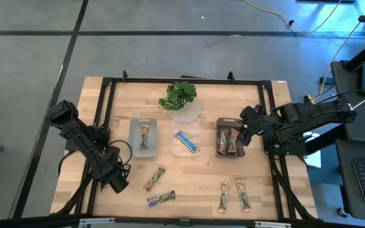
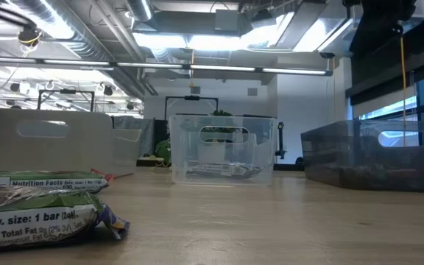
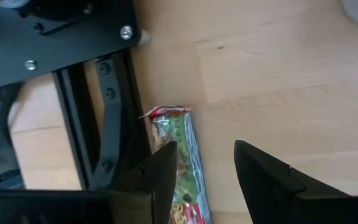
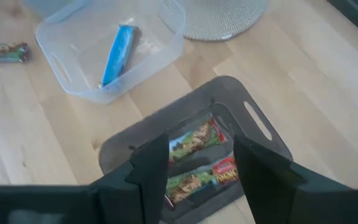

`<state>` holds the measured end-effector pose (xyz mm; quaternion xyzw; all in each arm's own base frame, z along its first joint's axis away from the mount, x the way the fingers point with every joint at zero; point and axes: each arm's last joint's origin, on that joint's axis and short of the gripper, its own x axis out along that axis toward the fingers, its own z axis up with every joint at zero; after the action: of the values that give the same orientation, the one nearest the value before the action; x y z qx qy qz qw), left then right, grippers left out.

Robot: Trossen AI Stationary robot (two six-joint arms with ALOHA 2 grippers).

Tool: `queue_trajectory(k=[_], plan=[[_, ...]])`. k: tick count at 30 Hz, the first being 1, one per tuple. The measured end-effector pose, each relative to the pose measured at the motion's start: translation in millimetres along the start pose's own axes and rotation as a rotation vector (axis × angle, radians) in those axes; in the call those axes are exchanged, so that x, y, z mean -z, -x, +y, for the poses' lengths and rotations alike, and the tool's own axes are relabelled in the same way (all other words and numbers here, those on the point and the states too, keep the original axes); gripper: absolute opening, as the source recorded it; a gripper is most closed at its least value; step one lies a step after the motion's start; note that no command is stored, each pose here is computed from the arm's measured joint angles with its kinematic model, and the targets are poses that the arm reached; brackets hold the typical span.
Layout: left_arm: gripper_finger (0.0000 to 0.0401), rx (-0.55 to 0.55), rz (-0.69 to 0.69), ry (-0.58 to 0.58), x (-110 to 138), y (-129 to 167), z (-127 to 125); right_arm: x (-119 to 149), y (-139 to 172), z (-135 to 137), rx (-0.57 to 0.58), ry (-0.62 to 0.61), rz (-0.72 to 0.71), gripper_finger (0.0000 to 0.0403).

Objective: Pick and place Granola Bars by type
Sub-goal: Put the left red granola bar into the black transparent bin

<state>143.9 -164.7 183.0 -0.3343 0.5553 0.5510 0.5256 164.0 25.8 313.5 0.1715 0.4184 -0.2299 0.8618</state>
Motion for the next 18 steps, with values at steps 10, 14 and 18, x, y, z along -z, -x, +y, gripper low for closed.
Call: queue_trajectory(k=[10, 14, 18], plan=[[0.0154, -0.107, 0.012, 0.02, -5.1, -29.4, 10.2, 5.2, -15.1, 3.4, -0.016, -0.016, -0.015, 0.0182], [0.0153, -0.085, 0.027, 0.018, -3.8, -35.7, 9.6, 6.6, -17.3, 3.5, -0.021, -0.041, -0.009, 0.0182], [0.0155, -0.037, 0.064, 0.014, -1.8, -45.2, 6.5, 6.2, -17.3, 4.0, -0.025, -0.049, -0.014, 0.0182]])
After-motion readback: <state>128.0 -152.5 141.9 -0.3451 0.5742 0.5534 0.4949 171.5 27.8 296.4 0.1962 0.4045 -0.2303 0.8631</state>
